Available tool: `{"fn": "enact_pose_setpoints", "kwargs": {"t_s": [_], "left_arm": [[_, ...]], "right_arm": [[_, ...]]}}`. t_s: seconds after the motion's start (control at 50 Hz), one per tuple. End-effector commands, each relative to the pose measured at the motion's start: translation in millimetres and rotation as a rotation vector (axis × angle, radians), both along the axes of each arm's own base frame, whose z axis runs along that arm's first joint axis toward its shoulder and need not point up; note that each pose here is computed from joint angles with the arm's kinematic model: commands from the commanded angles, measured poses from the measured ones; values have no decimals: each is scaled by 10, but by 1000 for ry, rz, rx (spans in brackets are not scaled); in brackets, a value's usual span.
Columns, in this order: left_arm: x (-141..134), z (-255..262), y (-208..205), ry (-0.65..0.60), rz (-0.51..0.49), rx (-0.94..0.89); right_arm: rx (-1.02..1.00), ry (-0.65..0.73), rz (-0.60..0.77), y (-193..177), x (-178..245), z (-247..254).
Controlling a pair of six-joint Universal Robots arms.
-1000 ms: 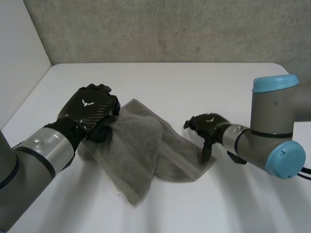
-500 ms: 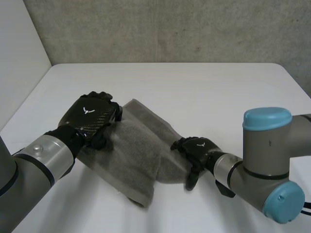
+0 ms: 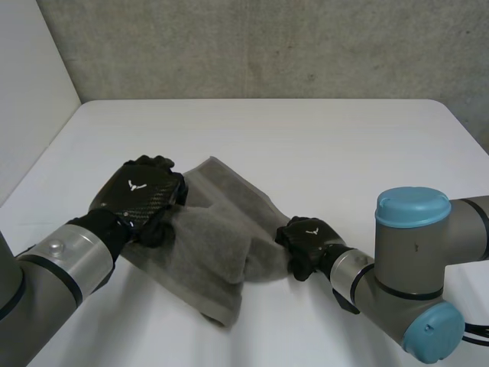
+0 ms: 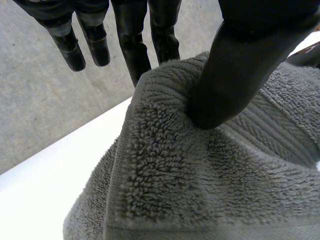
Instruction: Fold the towel.
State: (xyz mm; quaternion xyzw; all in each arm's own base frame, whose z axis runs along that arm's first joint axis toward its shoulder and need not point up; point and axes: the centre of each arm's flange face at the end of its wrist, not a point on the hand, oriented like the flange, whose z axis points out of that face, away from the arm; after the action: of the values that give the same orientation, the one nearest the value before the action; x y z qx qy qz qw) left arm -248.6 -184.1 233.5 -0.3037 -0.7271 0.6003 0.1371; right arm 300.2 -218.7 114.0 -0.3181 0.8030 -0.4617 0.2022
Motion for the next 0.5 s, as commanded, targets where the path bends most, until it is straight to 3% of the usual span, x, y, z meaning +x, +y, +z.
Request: {"fn": "enact_pose_setpoints", "kwargs": {"t_s": [0.02, 0.14, 0.28, 0.5], "left_arm": [[65, 166, -33, 25, 27, -56], [183, 263, -153, 36, 80, -92], [294, 177, -265, 17, 129, -66], [292, -81, -309, -28, 130, 37]], "right_arm": [[-72, -48, -6, -59, -8, 275], [-198, -104, -5, -93, -29, 736], [-351, -86, -93, -433, -445, 1190], [-393, 30, 13, -346, -633, 1481]]}}
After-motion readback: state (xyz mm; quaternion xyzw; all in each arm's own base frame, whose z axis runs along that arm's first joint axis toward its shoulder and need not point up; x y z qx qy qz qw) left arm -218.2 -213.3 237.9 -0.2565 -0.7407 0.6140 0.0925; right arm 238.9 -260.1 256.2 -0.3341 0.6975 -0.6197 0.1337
